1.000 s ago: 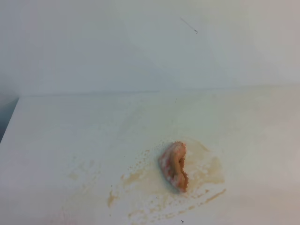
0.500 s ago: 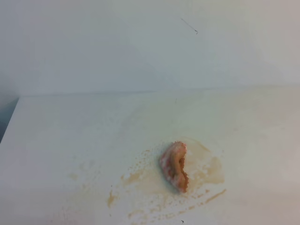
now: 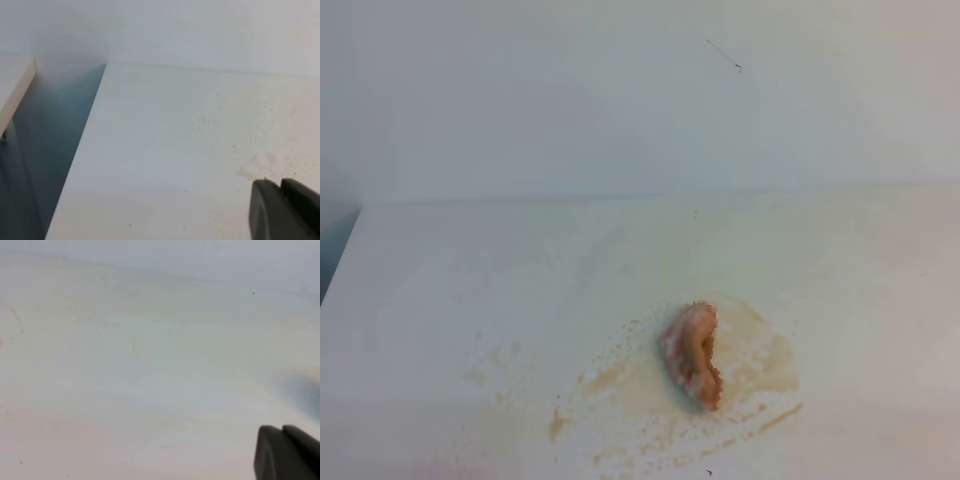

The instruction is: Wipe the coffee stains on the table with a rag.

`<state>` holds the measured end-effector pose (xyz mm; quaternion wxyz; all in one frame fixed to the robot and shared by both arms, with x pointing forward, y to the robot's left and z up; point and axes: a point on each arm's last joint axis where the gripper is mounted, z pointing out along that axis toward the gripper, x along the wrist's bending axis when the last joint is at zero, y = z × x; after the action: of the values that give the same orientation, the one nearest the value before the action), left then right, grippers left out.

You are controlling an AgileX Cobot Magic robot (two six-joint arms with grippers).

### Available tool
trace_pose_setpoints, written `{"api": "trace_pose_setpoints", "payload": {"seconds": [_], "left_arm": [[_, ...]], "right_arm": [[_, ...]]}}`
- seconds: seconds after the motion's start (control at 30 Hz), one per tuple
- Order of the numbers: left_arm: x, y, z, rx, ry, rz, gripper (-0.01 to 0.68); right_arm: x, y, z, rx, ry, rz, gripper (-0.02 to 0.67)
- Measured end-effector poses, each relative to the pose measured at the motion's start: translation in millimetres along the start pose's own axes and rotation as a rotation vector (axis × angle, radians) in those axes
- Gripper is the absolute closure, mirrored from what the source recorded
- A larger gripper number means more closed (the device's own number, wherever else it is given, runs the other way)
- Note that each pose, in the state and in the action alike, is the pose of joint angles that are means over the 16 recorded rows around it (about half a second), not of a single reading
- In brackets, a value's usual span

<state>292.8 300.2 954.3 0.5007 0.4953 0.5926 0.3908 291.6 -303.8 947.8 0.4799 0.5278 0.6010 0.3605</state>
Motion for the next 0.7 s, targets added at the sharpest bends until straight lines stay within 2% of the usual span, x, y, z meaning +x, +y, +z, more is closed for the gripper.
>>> {"api": "trace_pose_setpoints", "payload": {"seconds": [0.7], "left_arm": [[-0.4,-0.1,0.0,0.002,-0.008,0.002,0.673]], "right_arm": [[-0.1,0.0,0.0,0.000,-0.001,-0.003,0.651]]}}
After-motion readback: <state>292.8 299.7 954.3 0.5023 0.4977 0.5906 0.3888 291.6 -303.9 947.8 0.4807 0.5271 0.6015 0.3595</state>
